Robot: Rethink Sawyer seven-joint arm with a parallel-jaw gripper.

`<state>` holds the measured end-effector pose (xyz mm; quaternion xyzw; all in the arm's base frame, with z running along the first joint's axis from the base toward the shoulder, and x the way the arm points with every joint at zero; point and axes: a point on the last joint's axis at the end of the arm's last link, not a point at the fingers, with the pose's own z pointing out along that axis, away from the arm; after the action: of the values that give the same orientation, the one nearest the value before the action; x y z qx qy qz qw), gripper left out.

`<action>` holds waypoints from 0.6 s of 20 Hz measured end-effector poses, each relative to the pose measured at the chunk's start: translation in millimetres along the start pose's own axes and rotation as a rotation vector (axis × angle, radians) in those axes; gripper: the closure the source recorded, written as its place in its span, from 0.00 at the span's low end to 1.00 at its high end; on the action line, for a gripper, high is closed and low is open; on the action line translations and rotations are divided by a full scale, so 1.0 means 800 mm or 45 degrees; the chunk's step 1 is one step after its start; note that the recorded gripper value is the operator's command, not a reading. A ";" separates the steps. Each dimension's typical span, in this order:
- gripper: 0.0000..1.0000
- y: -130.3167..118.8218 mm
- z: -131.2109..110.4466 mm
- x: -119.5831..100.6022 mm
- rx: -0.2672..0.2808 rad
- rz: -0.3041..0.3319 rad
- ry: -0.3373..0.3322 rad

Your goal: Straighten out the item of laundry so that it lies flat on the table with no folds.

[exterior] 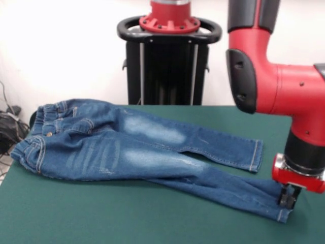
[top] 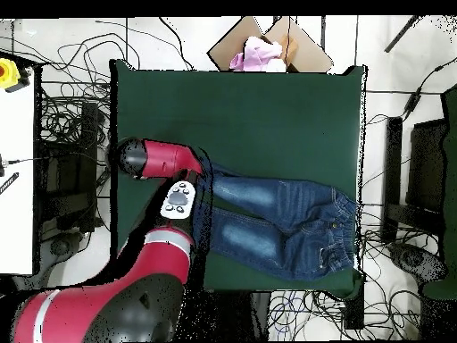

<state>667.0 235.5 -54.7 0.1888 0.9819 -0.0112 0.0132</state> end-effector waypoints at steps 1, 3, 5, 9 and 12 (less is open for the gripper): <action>1.00 0.002 0.000 0.003 0.014 -0.027 -0.027; 1.00 0.005 0.000 0.010 0.046 -0.099 -0.095; 1.00 0.004 0.001 0.010 0.053 -0.119 -0.117; 1.00 -0.007 -0.005 0.009 0.067 -0.151 -0.150; 1.00 -0.020 -0.018 0.007 0.079 -0.152 -0.152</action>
<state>655.1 223.0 -39.9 0.1291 0.9880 -0.0536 0.0650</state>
